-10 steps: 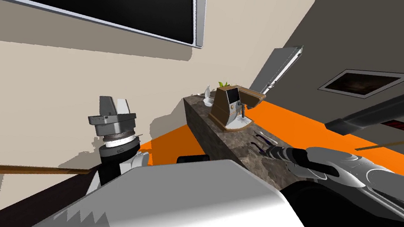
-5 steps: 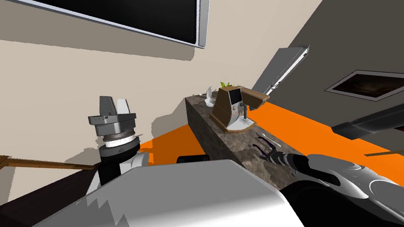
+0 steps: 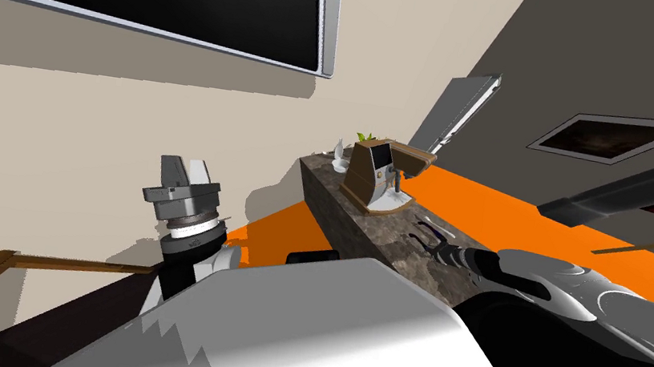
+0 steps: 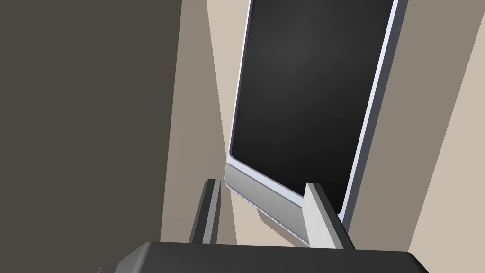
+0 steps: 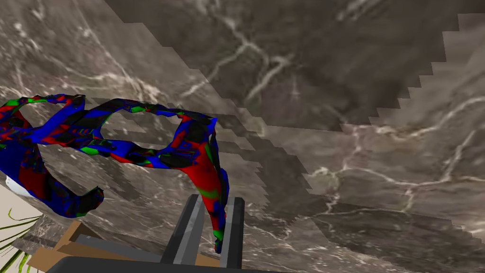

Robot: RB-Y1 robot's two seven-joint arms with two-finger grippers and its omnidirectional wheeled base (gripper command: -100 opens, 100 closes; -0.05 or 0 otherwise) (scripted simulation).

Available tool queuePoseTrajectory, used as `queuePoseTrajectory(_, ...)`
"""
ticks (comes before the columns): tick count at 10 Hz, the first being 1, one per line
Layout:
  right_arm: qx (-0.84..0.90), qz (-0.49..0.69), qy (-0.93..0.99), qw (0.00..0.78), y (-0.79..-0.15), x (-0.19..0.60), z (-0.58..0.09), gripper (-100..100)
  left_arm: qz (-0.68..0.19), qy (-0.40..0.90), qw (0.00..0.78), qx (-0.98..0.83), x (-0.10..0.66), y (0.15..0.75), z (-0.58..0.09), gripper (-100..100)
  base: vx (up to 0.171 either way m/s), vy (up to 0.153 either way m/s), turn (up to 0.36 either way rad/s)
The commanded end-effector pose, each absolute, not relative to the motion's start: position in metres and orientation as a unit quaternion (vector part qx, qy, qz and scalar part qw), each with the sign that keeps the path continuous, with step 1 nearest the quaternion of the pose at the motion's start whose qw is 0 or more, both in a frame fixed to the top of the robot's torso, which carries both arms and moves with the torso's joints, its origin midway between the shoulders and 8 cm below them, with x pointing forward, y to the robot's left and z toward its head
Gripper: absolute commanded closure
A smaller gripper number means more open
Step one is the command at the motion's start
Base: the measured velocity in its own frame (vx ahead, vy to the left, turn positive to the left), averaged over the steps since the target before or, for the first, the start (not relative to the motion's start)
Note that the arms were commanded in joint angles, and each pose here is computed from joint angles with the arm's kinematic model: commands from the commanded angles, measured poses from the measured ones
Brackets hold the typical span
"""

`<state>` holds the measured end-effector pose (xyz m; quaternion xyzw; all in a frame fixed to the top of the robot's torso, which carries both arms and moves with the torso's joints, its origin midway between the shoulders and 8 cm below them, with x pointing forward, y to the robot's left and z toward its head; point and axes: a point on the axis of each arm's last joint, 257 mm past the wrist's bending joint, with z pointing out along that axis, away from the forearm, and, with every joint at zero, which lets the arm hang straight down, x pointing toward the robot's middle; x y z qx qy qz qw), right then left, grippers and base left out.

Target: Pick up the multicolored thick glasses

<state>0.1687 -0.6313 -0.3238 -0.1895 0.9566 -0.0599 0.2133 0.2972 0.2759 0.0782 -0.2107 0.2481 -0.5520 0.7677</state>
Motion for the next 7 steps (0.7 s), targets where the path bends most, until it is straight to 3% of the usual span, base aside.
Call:
queuePoseTrajectory(1, -0.190, -0.060, 0.957, 0.213, -0.631, 0.169, -0.324, 100, -0.552, 0.248, 0.768, -0.211, 0.297, 0.276, 0.078, 0, 0.000, 0.000, 0.000)
queuePoseTrajectory(2, -0.190, -0.060, 0.957, 0.213, -0.631, 0.169, -0.324, 0, -0.552, 0.248, 0.768, -0.211, 0.297, 0.276, 0.078, 0, 0.000, 0.000, 0.000)
queuePoseTrajectory(3, -0.195, -0.058, 0.955, 0.214, -0.631, 0.180, -0.314, 100, -0.552, 0.248, 0.768, -0.211, 0.297, 0.276, 0.078, 0, 0.018, 0.014, -0.066)
queuePoseTrajectory(6, -0.203, -0.057, 0.954, 0.215, -0.630, 0.191, -0.304, 100, -0.552, 0.248, 0.768, -0.211, 0.297, 0.276, 0.078, 0, -0.003, 0.012, -0.072)
queuePoseTrajectory(7, -0.203, -0.057, 0.954, 0.215, -0.630, 0.192, -0.304, 0, -0.552, 0.248, 0.768, -0.211, 0.297, 0.276, 0.078, 0, 0.000, 0.000, 0.000)
